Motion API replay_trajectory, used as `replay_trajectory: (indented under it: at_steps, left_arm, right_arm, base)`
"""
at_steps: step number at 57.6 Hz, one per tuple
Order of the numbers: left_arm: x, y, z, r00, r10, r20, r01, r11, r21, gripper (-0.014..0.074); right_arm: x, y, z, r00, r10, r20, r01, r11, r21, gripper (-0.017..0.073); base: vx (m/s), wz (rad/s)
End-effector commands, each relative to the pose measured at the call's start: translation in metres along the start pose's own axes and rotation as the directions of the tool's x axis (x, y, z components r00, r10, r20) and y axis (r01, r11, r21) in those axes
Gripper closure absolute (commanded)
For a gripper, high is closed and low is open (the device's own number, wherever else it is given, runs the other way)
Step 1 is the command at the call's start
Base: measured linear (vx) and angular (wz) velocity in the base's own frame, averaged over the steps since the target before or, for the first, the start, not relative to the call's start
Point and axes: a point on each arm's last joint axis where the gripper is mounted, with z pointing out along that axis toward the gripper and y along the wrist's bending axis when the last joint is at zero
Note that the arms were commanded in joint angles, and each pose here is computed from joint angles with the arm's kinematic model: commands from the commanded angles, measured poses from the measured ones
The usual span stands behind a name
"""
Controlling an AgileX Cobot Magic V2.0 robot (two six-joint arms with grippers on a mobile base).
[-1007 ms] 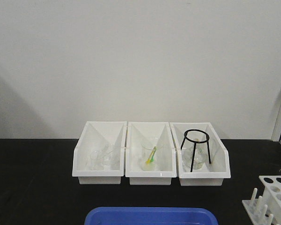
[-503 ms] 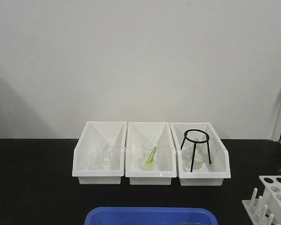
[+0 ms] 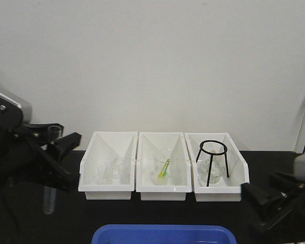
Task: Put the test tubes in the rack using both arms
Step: 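Grasp the tube with the right gripper, then open the left gripper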
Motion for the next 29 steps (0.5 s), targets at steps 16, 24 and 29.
replay_trajectory:
  at_steps: [16,24,29]
  left_arm:
    - [-0.036,-0.053,-0.004,0.954,-0.177,0.241,0.121,0.966,0.227,0.0616]
    - [-0.038,-0.064,-0.006,0.947,-0.214,0.241,0.144,0.950,0.277,0.0616]
    - [-0.038,-0.073,-0.008,0.948,-0.215,0.233,0.139,0.942,0.305,0.0616]
  right_arm:
    - [-0.019,0.070,0.017,0.978,-0.020,0.208,0.076,0.962,-0.262,0.0157]
    - [-0.020,0.088,0.017,0.965,-0.006,0.264,0.093,0.943,-0.319,0.0157]
    - [-0.021,0.095,0.018,0.960,0.000,0.281,0.100,0.935,-0.341,0.0157]
  base:
    - [0.00,0.00]
    - [0.00,0.00]
    - [0.00,0.00]
